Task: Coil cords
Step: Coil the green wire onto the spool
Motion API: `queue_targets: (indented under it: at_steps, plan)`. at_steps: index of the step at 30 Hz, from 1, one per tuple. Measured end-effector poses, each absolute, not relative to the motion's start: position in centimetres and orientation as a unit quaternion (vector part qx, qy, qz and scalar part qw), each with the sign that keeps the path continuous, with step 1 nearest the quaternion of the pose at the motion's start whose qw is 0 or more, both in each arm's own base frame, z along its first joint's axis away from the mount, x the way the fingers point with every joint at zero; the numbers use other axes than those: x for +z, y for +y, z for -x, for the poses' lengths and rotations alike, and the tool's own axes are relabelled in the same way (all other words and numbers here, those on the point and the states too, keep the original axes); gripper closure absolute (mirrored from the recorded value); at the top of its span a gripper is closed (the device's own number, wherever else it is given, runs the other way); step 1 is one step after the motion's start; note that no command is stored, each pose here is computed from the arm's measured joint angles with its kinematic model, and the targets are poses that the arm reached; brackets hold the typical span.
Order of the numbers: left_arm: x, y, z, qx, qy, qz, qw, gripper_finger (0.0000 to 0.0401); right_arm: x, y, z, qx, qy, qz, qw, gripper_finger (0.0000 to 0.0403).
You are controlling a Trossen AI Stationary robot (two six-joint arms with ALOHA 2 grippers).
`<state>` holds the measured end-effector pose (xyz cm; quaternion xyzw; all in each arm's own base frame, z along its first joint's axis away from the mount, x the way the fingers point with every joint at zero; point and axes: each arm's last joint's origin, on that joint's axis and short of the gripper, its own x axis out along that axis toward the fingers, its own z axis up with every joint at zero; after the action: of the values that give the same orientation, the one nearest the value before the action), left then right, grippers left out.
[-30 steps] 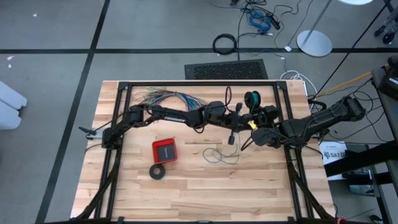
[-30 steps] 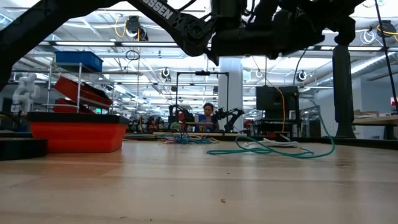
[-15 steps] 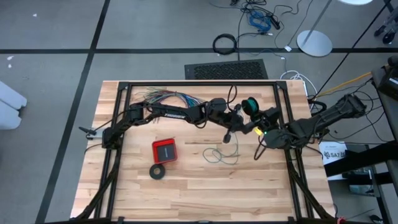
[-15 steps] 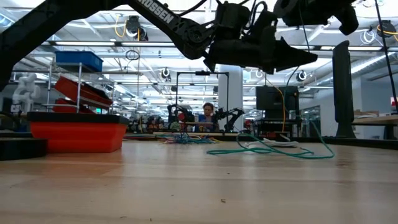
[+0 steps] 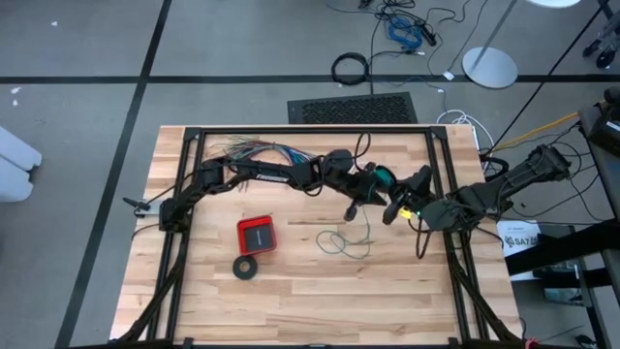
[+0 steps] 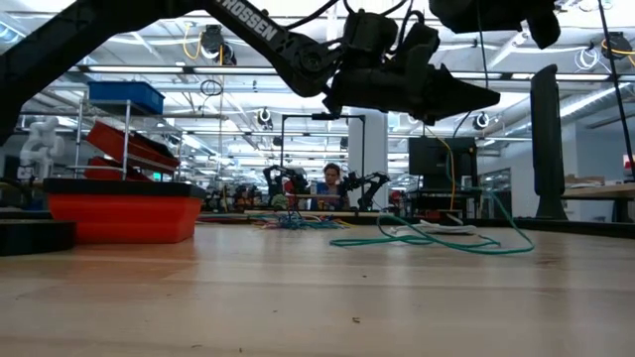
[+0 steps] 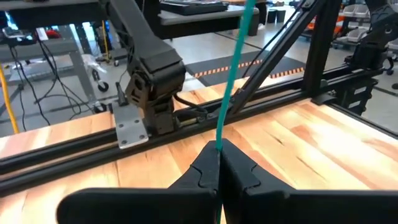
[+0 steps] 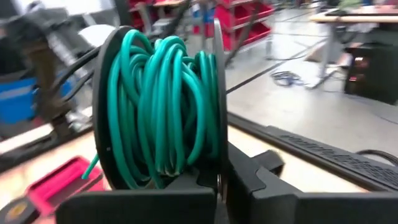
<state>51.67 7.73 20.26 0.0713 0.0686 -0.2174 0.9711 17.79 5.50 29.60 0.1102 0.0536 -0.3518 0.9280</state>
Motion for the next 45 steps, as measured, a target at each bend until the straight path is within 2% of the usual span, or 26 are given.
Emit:
queue_targets:
  at_steps: [5,14,29,38,45]
  plan:
    - [20.1,8.1,-51.5,-0.225,0.078,-0.06,0.969,0.04,29.6,5.5,-17.4,-0.302,0.093,-0.084,0.945,0.0403]
    - [19.5,8.4,-51.3,-0.231,0.103,-0.048,0.966,0.04,28.5,4.8,-15.4,-0.262,0.182,-0.077,0.945,0.0403]
    - [18.5,11.1,-50.4,-0.214,0.156,-0.019,0.964,0.04,26.5,4.5,-13.7,-0.23,0.317,-0.096,0.915,0.0403]
    - [18.5,12.0,-50.2,-0.205,0.156,-0.016,0.966,0.04,26.0,4.7,-13.6,-0.195,0.364,-0.085,0.907,0.0403]
    - [18.7,12.0,-50.3,-0.198,0.15,-0.003,0.969,0.04,24.8,4.7,-14.0,-0.203,0.419,-0.062,0.883,0.0403]
